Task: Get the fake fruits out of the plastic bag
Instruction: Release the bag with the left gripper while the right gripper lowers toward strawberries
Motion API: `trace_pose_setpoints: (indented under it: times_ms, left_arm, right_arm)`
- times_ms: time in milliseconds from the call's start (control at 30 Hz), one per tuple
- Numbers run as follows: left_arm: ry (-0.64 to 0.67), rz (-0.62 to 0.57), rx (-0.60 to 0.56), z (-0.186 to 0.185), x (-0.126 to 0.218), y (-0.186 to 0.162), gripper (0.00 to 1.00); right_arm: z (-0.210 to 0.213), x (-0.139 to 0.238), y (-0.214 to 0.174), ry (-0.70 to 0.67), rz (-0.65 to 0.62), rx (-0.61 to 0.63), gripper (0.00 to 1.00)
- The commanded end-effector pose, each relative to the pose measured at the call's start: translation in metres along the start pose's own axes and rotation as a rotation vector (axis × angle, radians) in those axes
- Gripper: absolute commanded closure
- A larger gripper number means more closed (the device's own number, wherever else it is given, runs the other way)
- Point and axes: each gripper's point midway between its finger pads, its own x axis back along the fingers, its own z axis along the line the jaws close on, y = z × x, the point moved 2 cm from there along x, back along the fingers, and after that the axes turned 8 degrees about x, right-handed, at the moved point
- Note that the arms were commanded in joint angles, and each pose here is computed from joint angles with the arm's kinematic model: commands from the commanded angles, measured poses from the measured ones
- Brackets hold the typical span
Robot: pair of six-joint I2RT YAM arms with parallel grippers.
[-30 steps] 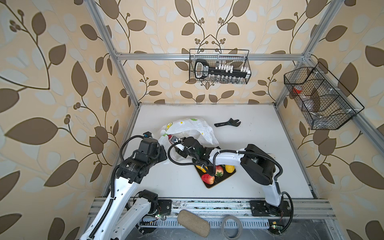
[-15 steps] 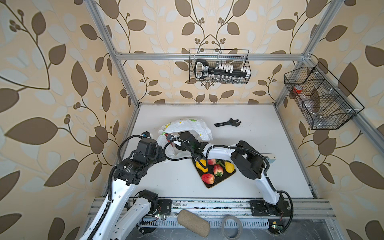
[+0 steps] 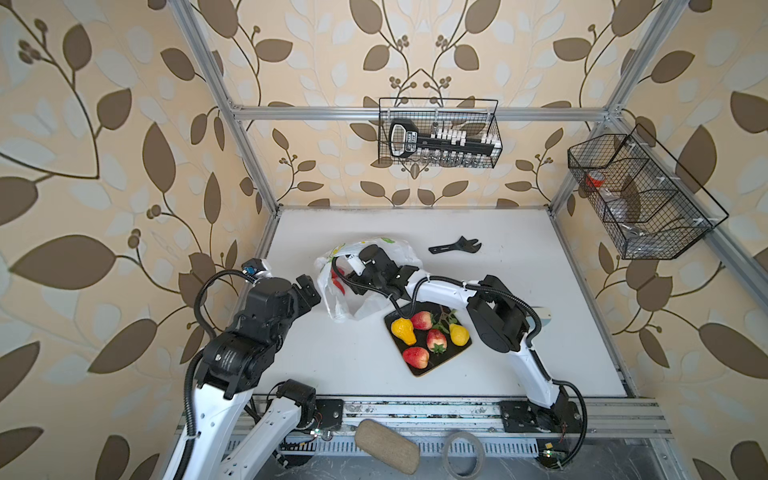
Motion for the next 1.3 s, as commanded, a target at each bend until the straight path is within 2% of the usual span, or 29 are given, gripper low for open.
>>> trace_pose_setpoints:
  times_ms: [0, 133, 233, 333, 567, 667, 767, 867, 967, 1100, 1200, 1267]
  left_arm:
    - [0.073, -0.035, 0.085, -0.011, -0.035, 0.017, 0.01]
    - [0.061, -0.006, 0.265, -0.006, -0.067, 0.035, 0.01]
    - [0.046, 0.018, 0.372, 0.002, -0.09, 0.044, 0.01]
    - [0.016, 0.101, 0.445, 0.002, -0.119, 0.044, 0.01]
    - [-0.031, 0.278, 0.739, 0.014, -0.187, 0.024, 0.01]
    - [-0.028, 0.353, 0.789, 0.013, -0.21, 0.014, 0.01]
    - [-0.035, 0.409, 0.824, 0.014, -0.232, 0.003, 0.06]
    - [-0.041, 0.44, 0.843, 0.016, -0.243, -0.006, 0.19]
    - [-0.055, 0.46, 0.849, 0.015, -0.249, -0.011, 0.41]
    - [-0.088, 0.473, 0.819, 0.009, -0.248, -0.009, 0.78]
    - [-0.15, 0.477, 0.751, -0.005, -0.24, 0.0, 0.96]
    - [-0.198, 0.484, 0.672, -0.02, -0.231, 0.005, 1.0]
  right_arm:
    - [0.007, -0.014, -0.018, 0.06, 0.057, -0.206, 0.35]
    - [0.003, -0.021, -0.02, 0.087, 0.041, -0.315, 0.33]
    - [0.008, -0.031, -0.026, 0.123, 0.053, -0.348, 0.32]
    - [0.01, -0.034, -0.031, 0.136, 0.062, -0.362, 0.32]
    - [0.007, -0.031, -0.029, 0.122, 0.055, -0.346, 0.31]
    - [0.007, -0.028, -0.028, 0.121, 0.056, -0.345, 0.31]
    - [0.009, -0.025, -0.027, 0.135, 0.046, -0.347, 0.31]
    - [0.009, -0.02, -0.025, 0.126, 0.046, -0.333, 0.3]
    - [0.004, -0.014, -0.018, 0.107, 0.027, -0.325, 0.3]
    - [-0.005, -0.008, -0.007, 0.084, 0.006, -0.325, 0.29]
    - [-0.017, -0.002, 0.001, 0.071, -0.011, -0.345, 0.27]
    - [-0.024, 0.002, 0.003, 0.06, -0.017, -0.355, 0.26]
